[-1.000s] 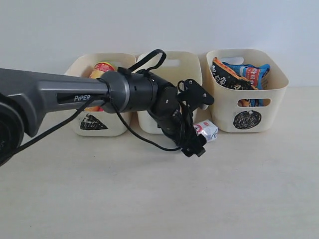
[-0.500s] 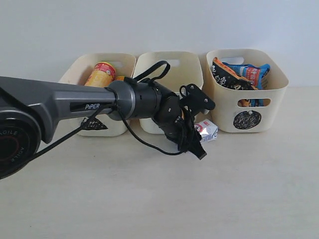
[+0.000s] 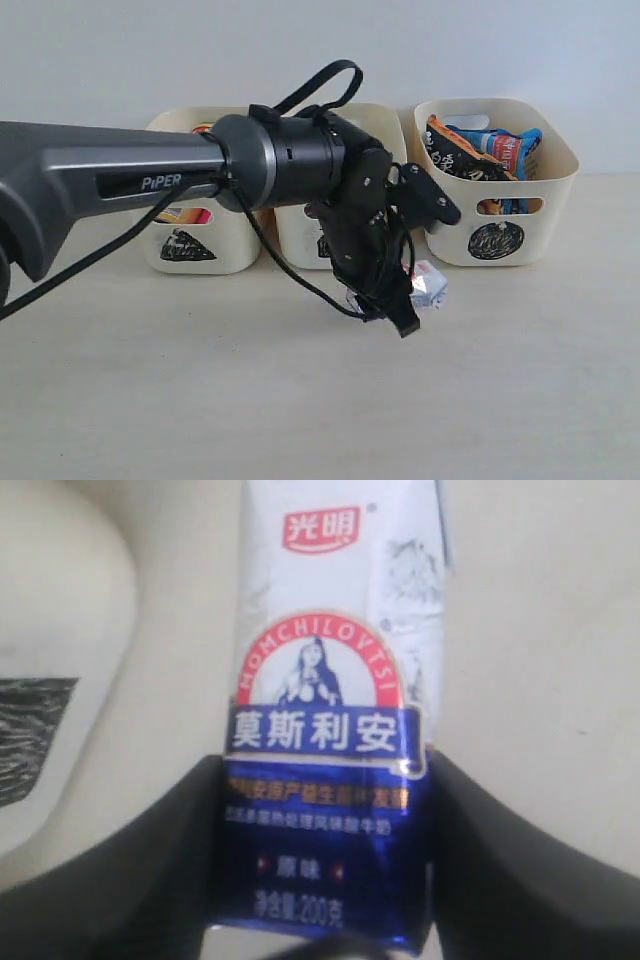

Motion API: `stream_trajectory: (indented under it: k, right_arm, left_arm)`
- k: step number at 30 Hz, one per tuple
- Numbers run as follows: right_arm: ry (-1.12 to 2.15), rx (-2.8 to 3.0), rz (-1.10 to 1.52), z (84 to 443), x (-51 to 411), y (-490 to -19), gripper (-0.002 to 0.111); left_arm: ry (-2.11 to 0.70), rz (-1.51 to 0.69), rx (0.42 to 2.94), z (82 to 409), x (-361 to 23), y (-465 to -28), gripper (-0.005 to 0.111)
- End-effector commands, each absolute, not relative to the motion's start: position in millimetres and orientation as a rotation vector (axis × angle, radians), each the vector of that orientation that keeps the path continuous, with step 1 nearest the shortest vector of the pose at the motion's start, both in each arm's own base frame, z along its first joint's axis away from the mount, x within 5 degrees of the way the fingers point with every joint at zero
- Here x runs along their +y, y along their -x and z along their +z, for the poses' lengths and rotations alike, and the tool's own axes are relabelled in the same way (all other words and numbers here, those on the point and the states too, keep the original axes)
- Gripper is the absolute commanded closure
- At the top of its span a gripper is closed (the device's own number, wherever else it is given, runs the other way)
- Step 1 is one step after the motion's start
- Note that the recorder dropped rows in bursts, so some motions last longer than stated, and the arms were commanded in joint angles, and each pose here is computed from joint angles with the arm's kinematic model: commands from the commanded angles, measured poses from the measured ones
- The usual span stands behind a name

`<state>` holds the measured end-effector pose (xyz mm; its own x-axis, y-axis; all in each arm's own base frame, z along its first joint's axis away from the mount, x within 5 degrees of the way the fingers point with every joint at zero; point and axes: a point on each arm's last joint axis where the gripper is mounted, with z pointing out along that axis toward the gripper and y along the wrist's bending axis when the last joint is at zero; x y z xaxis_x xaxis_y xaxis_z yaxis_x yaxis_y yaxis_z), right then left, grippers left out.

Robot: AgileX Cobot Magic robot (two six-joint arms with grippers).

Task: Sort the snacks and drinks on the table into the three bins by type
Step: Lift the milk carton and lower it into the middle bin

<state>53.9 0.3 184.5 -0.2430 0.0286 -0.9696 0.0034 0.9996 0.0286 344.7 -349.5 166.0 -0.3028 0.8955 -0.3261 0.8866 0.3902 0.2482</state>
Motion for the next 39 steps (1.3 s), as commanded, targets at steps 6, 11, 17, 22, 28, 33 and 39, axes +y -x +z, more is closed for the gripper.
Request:
stream_trajectory:
  k: [6,11,17,22,28,33,39]
  right_arm:
    - [-0.023,1.810,0.021,183.7,0.2,-53.9,0.108]
    - [-0.023,1.810,0.021,183.7,0.2,-53.9,0.108]
    - [-0.023,1.810,0.021,183.7,0.2,-53.9,0.108]
    - [-0.023,1.805,0.021,184.1,0.2,-54.0,0.108]
    - [-0.023,1.805,0.021,184.1,0.2,-54.0,0.108]
    - [-0.023,1.805,0.021,184.1,0.2,-54.0,0.108]
    - [-0.023,1.805,0.021,184.1,0.2,-54.0,0.108]
  left_arm:
    - [-1.731,0.061,2.293,138.6,-348.9,-298.3,0.101]
    - [-1.745,0.072,2.310,137.9,-346.7,-296.6,0.053]
    - [-1.699,0.045,2.279,139.1,-350.6,-299.5,0.006]
    - [-1.663,0.012,2.220,141.1,-355.9,-302.9,0.018]
    - [-1.642,-0.035,2.269,132.6,-357.0,-301.4,0.052]
    - [-1.690,-0.026,2.256,124.9,-357.1,-301.2,0.097]
    - [-1.682,-0.033,2.201,149.0,-356.2,-300.8,0.103]
